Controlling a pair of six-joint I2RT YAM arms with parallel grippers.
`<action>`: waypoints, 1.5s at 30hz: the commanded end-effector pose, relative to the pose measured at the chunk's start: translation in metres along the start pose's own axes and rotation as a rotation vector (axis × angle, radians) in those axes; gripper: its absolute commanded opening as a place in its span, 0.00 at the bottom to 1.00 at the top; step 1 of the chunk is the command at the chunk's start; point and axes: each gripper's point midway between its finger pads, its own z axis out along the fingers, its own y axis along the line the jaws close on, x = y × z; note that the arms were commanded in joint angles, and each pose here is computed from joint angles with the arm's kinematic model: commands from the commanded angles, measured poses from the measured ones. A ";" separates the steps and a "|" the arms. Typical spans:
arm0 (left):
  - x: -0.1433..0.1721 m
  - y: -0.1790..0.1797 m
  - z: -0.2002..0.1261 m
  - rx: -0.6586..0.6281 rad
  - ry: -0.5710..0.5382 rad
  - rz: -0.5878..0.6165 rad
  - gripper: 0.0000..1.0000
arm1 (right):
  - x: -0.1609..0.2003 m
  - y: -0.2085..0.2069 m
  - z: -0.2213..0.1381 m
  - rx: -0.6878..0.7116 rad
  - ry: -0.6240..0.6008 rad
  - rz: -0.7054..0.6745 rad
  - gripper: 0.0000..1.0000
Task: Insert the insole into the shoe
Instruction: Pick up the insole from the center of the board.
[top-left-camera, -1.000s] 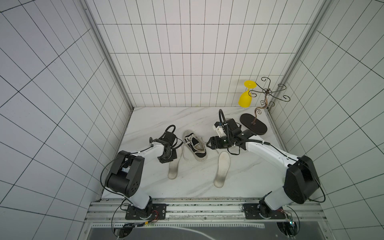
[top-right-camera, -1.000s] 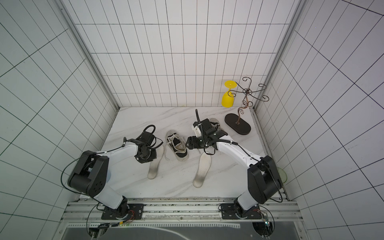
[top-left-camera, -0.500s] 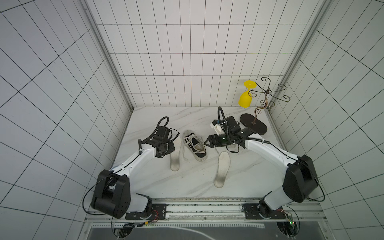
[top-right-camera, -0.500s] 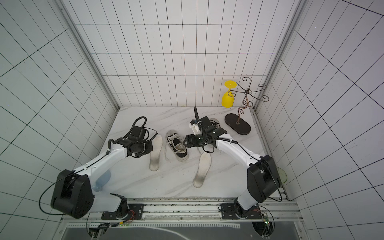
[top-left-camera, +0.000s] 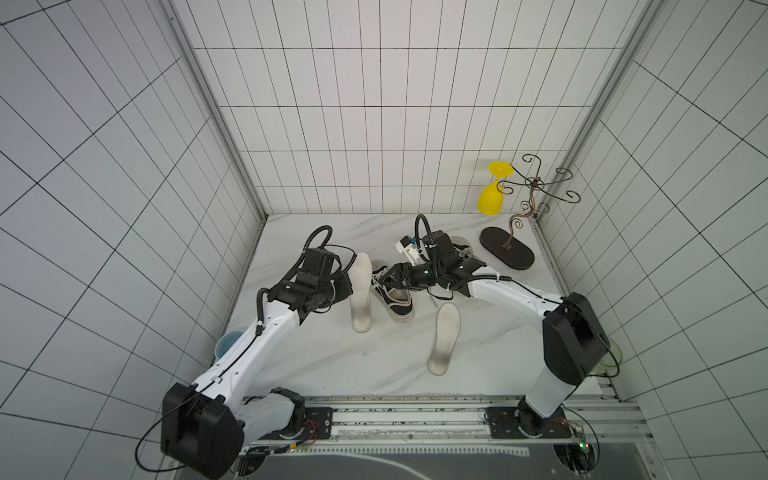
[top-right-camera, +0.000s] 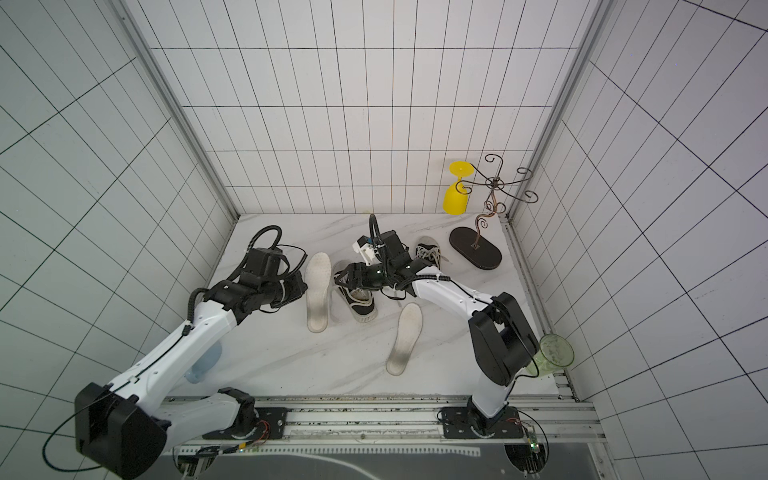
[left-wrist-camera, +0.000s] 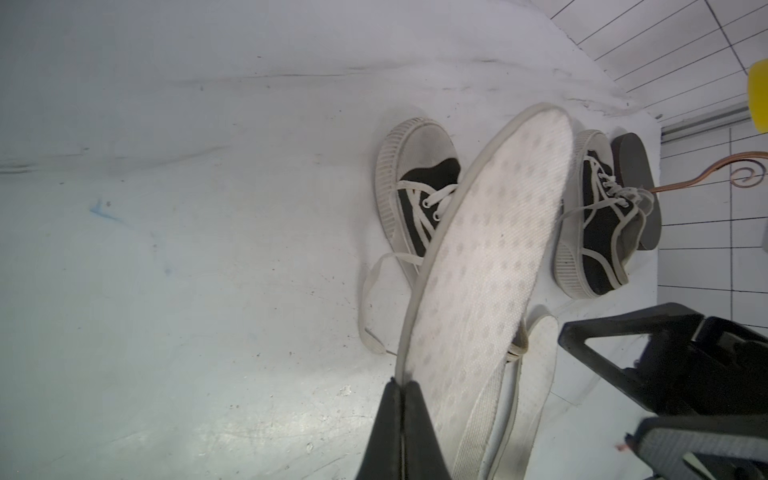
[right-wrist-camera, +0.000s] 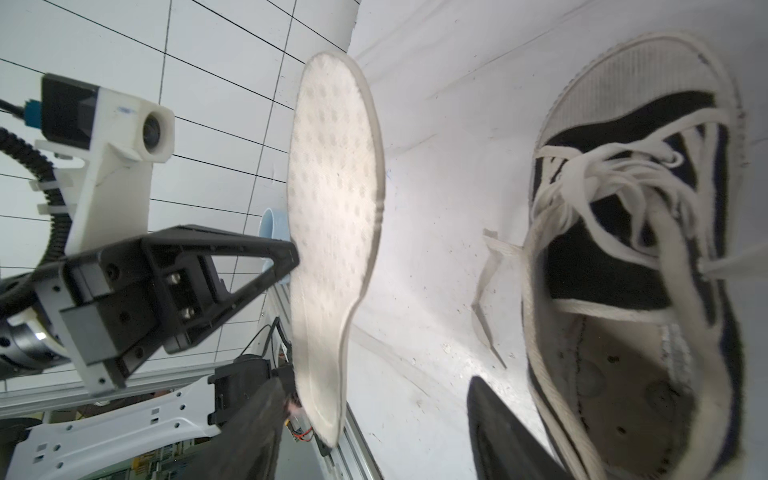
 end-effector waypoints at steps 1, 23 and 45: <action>-0.004 -0.028 0.000 0.097 -0.035 -0.043 0.00 | -0.025 0.038 -0.001 -0.097 -0.059 -0.031 0.63; 0.006 -0.059 0.010 0.147 0.046 0.247 0.42 | -0.001 -0.015 -0.023 0.058 -0.013 -0.040 0.05; 0.014 -0.107 0.028 0.506 0.253 0.900 0.58 | 0.075 -0.022 -0.051 0.049 0.321 -0.340 0.03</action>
